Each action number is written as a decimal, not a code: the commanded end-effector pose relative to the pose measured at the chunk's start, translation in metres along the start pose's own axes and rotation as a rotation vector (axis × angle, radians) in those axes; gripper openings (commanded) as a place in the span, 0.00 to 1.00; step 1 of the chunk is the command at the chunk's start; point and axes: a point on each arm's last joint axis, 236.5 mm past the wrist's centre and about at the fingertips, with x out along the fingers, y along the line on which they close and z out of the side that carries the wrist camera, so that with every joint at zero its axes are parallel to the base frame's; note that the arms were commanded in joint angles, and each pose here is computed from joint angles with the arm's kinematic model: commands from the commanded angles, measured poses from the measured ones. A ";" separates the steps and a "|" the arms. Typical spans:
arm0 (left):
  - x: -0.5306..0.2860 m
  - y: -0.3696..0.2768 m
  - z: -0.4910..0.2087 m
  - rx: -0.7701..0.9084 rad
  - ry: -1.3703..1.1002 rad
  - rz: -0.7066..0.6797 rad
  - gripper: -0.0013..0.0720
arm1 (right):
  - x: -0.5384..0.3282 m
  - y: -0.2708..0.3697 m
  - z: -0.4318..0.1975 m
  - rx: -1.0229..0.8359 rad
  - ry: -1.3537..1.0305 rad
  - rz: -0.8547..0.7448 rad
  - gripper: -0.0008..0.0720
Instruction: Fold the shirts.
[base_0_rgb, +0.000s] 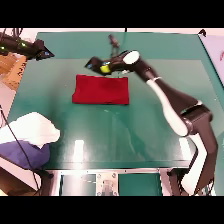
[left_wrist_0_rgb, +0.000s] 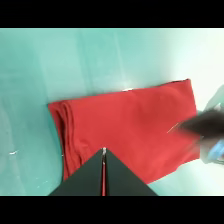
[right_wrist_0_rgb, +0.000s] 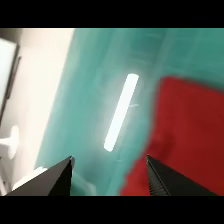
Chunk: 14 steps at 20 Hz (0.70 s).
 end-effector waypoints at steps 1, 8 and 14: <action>0.000 0.006 -0.002 0.007 0.007 0.022 0.06 | -0.082 -0.062 0.023 0.078 0.074 -0.098 0.71; -0.010 0.064 -0.019 -0.009 0.080 0.269 0.06 | -0.142 -0.217 -0.033 0.348 0.220 -0.366 0.75; -0.018 0.086 -0.025 -0.036 0.099 0.372 0.06 | -0.076 -0.217 -0.077 0.424 0.245 -0.245 0.75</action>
